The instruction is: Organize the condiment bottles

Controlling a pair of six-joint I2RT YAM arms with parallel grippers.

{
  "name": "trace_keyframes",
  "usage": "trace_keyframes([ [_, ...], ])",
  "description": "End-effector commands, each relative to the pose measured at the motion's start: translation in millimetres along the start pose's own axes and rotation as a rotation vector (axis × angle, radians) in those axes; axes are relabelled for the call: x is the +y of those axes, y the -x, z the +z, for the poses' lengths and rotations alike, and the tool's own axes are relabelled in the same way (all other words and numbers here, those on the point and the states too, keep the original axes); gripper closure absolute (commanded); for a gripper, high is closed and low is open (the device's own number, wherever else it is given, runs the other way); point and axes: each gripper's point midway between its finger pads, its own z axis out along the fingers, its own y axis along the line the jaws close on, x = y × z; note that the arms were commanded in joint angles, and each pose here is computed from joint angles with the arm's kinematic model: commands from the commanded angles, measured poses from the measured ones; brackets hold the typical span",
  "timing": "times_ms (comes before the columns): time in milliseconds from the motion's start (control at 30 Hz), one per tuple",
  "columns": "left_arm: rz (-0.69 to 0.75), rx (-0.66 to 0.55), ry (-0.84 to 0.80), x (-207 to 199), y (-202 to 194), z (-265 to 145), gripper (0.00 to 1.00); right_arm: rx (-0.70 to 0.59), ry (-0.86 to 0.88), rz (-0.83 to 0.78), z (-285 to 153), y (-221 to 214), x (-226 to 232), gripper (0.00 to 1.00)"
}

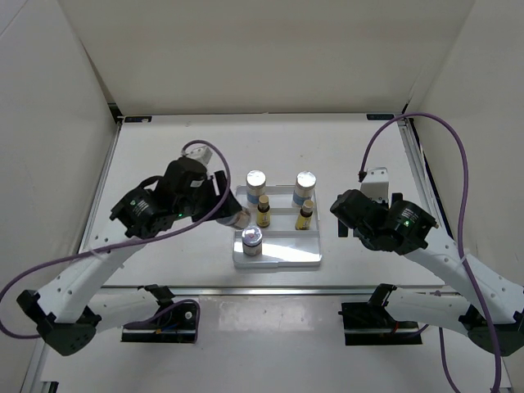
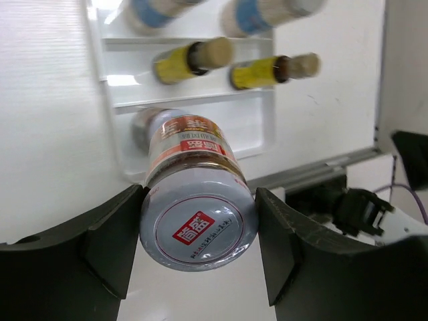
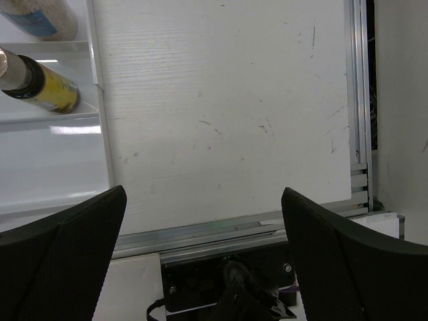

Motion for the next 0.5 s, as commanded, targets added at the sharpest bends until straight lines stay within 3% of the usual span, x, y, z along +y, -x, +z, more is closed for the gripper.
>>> trace_keyframes([
  [0,0.058,0.033,-0.119,-52.8,0.0,14.5,0.89,-0.016,-0.02,-0.005,-1.9,0.8,-8.2,0.0],
  [133,0.158,0.13,-0.155,-94.0,-37.8,69.0,0.89,-0.021,-0.015,0.002,-3.0,1.1,-9.3,0.0],
  [233,0.202,0.131,-0.168,-117.2,-46.6,89.9,0.89,-0.035,-0.002,0.021,-6.3,1.9,-12.8,0.0],
  [467,0.316,0.15,-0.082,-137.2,-77.2,136.8,0.89,-0.059,0.008,0.053,-10.1,3.8,-18.1,0.0],
])
